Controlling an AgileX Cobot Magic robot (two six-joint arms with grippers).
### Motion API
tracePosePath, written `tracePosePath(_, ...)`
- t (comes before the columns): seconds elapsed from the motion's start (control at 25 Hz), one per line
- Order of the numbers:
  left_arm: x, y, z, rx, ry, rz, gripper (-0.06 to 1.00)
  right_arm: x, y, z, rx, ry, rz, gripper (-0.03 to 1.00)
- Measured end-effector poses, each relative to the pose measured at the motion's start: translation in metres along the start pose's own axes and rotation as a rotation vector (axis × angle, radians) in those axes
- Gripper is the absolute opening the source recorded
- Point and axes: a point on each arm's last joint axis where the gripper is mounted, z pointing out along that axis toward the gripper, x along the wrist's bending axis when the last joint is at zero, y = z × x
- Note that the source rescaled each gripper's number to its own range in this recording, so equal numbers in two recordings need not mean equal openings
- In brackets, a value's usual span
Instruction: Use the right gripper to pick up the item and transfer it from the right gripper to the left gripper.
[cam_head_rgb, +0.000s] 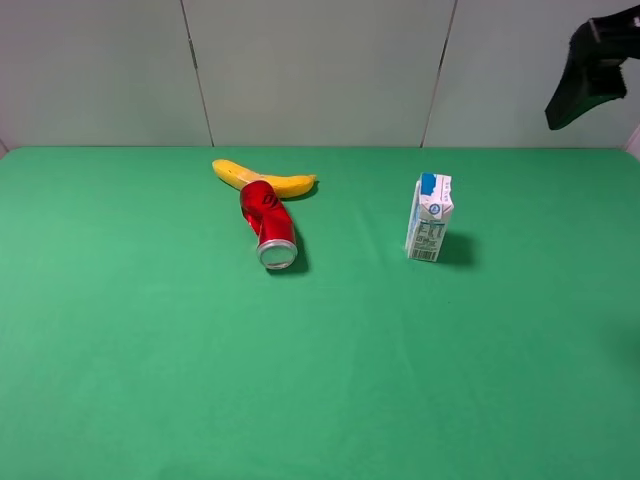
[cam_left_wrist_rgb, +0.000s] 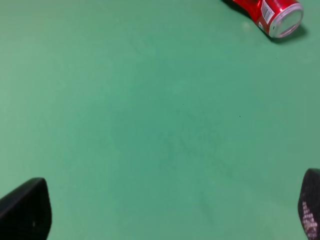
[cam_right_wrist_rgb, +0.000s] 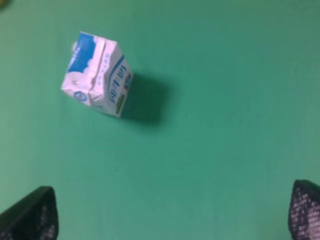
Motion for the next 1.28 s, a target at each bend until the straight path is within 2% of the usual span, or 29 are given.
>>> tracePosePath(0.16, 0.000, 0.000, 0.000, 0.000, 0.000, 0.000, 0.97, 0.004, 0.029, 0.027, 0.095, -0.011, -0.005, 1.00)
tracePosePath(0.44, 0.000, 0.000, 0.000, 0.000, 0.000, 0.000, 0.97, 0.022, 0.059, 0.068, 0.153, -0.008, -0.059, 1.00)
tracePosePath(0.64, 0.000, 0.000, 0.000, 0.000, 0.000, 0.000, 0.97, 0.050, 0.060, 0.099, 0.225, 0.016, -0.126, 1.00)
tracePosePath(0.84, 0.000, 0.000, 0.000, 0.000, 0.000, 0.000, 0.97, 0.054, 0.059, 0.132, 0.292, 0.007, -0.131, 1.00)
tracePosePath(1.28, 0.000, 0.000, 0.000, 0.000, 0.000, 0.000, 0.97, 0.064, 0.062, 0.180, 0.304, 0.037, -0.114, 1.00)
